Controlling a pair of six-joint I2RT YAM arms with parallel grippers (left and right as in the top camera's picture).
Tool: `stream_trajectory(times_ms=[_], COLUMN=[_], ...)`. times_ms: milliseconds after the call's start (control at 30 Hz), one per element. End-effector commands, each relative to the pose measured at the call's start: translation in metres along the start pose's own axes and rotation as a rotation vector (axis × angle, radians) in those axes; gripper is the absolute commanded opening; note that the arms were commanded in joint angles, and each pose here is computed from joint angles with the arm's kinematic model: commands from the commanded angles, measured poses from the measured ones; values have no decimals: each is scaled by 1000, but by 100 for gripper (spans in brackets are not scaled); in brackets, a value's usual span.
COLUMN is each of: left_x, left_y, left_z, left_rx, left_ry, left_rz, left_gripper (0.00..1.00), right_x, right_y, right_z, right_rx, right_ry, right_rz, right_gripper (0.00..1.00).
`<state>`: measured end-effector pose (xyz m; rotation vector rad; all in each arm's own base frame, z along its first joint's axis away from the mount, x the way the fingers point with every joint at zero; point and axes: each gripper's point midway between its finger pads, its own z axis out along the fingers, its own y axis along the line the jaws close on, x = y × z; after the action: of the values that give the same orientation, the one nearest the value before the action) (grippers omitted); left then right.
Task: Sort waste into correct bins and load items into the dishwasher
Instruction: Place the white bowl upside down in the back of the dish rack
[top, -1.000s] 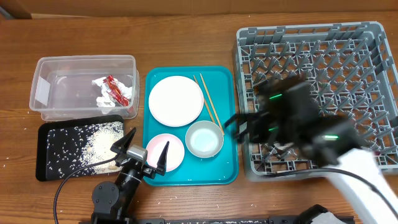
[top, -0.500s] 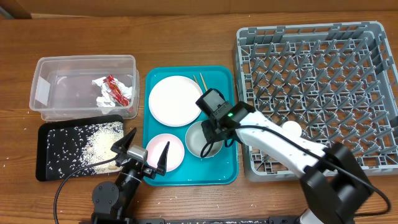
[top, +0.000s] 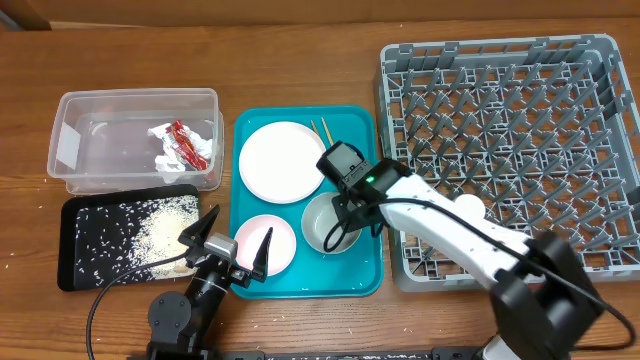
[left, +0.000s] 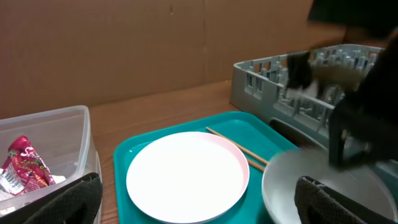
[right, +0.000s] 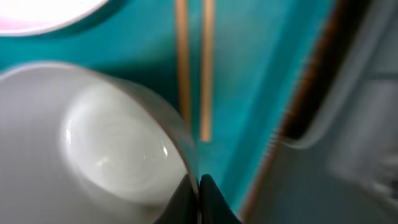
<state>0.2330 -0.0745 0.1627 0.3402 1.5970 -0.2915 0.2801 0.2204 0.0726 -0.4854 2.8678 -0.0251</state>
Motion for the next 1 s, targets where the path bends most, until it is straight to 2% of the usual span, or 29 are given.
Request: stream_trajectory(times_ms=[0,100,200,333,500,667,867,967], left_x=[-1,-1,-1,-1,-1,-1,-1,-1], left_y=[0,0,0,0,0,0,0,0], left_z=[0,0,0,0,0,0,0,0], left_rx=[2,2,2,2,2,2,2,2], left_ry=[-9,-9,-9,-9,-9,-9,-9,-9], left_rz=[19,19,19,18,18,19,19,19], left_gripper=[100,100,100,100,100,100,100,100], right_x=[-45,-49,-39,-27,-9,12,18,14], right_y=[-39,-103,-175,-235,-305,-358,-370,-367], right_z=[-85,-147,-208,-239,-215,-175,-134,-113], right_rx=[128,374,709,978,1083,1184,1192,1183], right_ry=[-297,-514,-708,-770,-628,-435,-297,-221], right_rz=[127,300,492,641,806,869,838,758], right_gripper=[4,4,4,4,4,4,4,4])
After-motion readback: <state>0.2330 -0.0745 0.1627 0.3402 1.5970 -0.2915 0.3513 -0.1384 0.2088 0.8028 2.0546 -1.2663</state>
